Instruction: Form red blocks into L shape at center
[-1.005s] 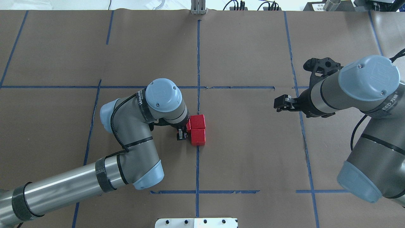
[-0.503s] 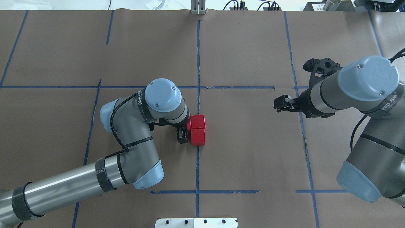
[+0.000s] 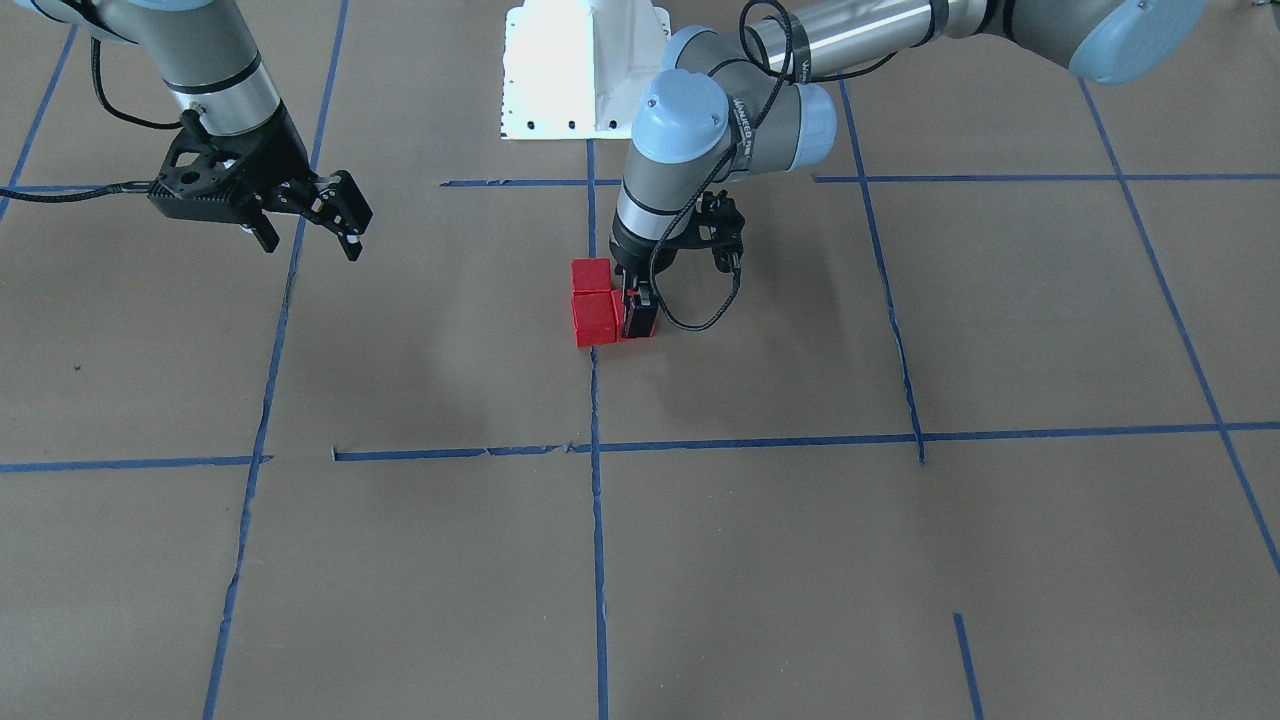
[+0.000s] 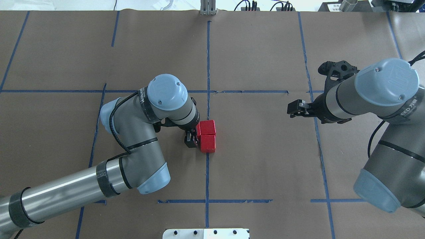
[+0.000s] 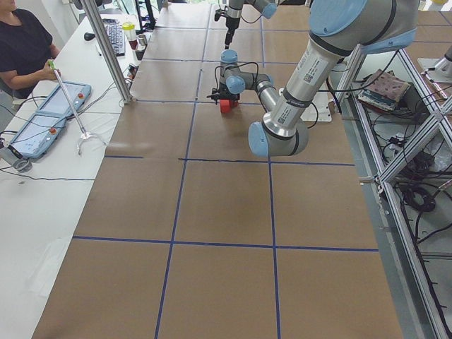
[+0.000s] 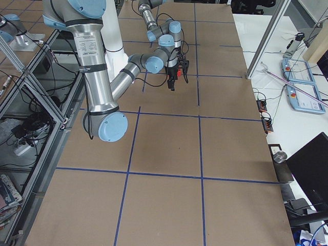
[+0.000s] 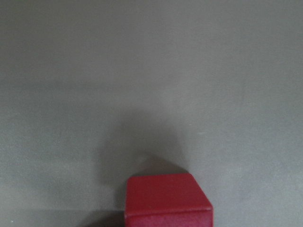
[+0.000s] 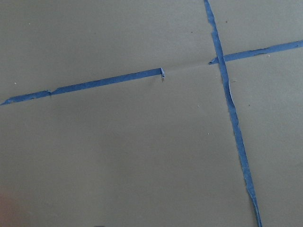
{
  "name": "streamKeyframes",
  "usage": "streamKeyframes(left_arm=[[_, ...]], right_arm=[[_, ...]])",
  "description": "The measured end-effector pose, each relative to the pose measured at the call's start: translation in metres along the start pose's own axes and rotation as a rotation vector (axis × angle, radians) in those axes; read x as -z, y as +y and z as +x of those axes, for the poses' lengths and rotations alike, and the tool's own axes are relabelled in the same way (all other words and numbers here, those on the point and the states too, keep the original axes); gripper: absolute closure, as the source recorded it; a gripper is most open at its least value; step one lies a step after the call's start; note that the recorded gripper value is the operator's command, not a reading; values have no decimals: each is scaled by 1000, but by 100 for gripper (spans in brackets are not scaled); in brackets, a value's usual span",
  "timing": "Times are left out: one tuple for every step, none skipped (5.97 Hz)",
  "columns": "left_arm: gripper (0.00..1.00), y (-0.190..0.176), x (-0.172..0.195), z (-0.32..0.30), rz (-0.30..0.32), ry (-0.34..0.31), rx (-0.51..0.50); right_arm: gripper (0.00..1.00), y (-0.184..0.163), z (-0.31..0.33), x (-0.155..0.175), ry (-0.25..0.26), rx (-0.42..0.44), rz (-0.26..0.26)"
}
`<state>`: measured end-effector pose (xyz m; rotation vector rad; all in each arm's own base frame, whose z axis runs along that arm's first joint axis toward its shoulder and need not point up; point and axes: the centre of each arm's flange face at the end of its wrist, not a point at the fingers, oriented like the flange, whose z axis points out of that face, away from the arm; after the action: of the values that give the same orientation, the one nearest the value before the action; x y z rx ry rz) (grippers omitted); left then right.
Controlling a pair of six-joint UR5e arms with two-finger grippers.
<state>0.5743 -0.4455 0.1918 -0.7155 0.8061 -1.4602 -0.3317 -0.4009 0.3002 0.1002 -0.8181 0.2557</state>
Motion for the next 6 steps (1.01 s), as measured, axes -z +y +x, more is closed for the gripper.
streamKeyframes(left_arm=[[0,-9,29,10,-30,-12,-60],[0,-27,59,12,-50,-10,-152],[0,-54,84,11,-55,8,-269],[0,-88,101,12,-43,28,-419],[0,-133,112,11,-15,34,-576],[0,-191,124,13,19,22,-714]], right_arm=[[0,-4,2,4,-5,-3,0],[0,-16,11,12,-12,-20,-12],[0,-35,26,20,-17,-34,-38],[0,-59,48,23,-14,-35,-64],[0,-85,74,24,-8,-32,-81],[0,-110,103,23,7,-11,-86]])
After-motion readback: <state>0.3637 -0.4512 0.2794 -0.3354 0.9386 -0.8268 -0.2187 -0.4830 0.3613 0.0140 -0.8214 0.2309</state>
